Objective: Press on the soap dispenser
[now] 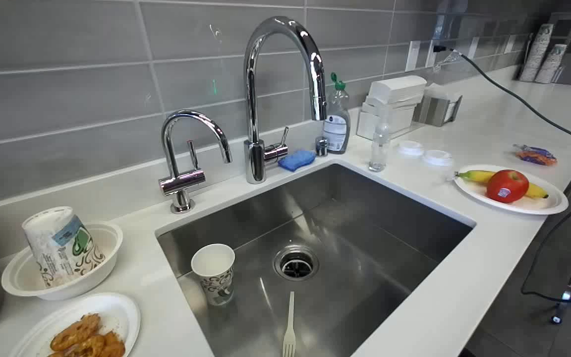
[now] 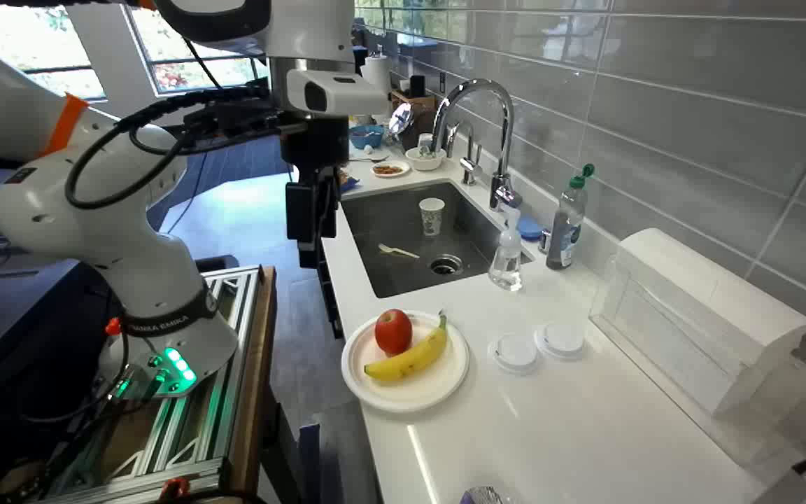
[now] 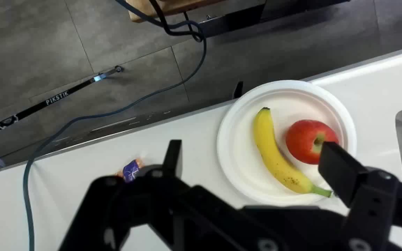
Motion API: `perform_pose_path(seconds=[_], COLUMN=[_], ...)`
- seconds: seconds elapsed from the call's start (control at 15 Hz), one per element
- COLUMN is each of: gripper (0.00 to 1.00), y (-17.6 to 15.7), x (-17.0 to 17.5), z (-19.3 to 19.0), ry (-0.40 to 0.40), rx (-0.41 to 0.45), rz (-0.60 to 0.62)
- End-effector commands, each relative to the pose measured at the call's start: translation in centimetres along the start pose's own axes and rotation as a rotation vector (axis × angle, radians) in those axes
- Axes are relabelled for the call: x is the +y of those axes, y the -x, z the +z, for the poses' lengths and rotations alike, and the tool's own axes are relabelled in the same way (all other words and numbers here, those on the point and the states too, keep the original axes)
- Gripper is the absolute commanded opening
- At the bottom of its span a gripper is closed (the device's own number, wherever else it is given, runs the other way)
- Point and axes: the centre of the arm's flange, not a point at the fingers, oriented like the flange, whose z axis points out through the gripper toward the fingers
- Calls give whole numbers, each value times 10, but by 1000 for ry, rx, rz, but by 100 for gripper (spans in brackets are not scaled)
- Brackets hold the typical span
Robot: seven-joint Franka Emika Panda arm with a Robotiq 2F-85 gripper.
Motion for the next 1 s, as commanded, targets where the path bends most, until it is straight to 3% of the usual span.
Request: perform_pose_path(seconds=[0.0, 0.33, 0.93], gripper=[100, 100, 100], y=[2, 2, -84], x=[-1, -3, -82], z=[5, 11, -21], ry=[0, -1, -62], rx=[-11, -27, 204], rz=[-3, -6, -355])
